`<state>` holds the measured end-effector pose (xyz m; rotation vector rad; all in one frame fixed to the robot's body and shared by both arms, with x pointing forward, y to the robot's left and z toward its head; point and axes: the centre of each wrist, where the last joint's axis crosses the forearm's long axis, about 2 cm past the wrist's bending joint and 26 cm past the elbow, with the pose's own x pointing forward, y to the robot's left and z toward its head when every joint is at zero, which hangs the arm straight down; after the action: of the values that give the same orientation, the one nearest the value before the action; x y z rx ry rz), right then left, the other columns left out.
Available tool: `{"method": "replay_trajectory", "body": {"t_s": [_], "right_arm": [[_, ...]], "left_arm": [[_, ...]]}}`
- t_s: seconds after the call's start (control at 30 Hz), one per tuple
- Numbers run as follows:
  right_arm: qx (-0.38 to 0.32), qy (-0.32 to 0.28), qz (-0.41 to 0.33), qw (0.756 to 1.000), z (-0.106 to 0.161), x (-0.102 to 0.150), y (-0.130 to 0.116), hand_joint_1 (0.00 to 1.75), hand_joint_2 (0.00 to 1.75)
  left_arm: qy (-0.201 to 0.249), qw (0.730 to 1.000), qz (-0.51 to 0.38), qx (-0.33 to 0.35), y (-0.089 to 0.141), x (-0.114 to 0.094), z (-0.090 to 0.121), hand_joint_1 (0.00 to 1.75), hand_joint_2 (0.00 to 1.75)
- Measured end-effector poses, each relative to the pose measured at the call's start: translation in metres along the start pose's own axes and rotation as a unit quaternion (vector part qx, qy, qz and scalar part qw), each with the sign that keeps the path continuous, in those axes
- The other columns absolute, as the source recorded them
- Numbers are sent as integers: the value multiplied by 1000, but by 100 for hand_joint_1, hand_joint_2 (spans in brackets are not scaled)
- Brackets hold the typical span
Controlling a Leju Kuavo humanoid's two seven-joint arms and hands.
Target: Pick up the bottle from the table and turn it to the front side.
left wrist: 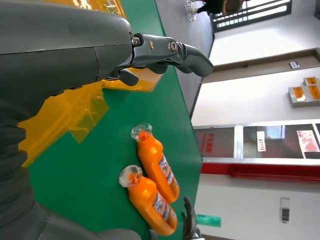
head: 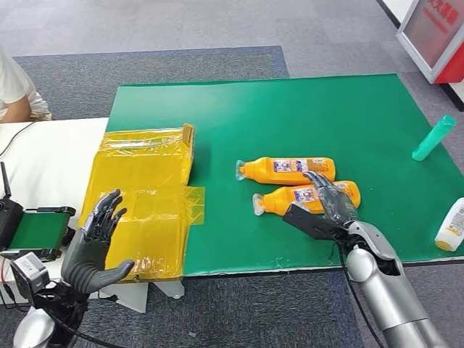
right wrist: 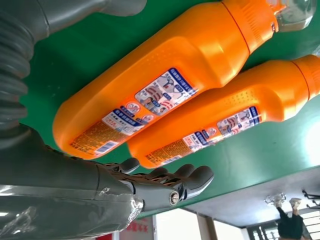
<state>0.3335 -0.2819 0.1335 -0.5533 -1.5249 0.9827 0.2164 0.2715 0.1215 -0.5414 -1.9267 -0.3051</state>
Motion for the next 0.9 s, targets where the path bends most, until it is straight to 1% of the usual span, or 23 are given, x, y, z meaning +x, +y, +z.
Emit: {"method": "replay_trajectory", "body": {"t_s": [0.1,0.3,0.43,0.57,0.63,0.9], "right_arm": [[9,1,-5,1000,-2,-2,2,0,175],[38,-9,-53,998,-2,-7,8,0,175],[44,-10,-62,997,-4,-9,7,0,175],[53,-9,-87,995,-10,-13,5,0,175],[52,2,-83,995,-12,-19,2,0,175],[44,48,-30,997,-17,-43,-5,0,175]], "left_arm": [[-1,1000,6,-1,-1,0,1,0,175],[-12,999,37,-5,-3,0,2,0,175],[-13,999,44,-7,-3,0,3,0,175],[-24,998,63,-13,-4,2,2,0,175],[-31,997,66,-17,-4,4,1,0,175],[-53,996,59,-25,-6,14,-4,0,175]]}}
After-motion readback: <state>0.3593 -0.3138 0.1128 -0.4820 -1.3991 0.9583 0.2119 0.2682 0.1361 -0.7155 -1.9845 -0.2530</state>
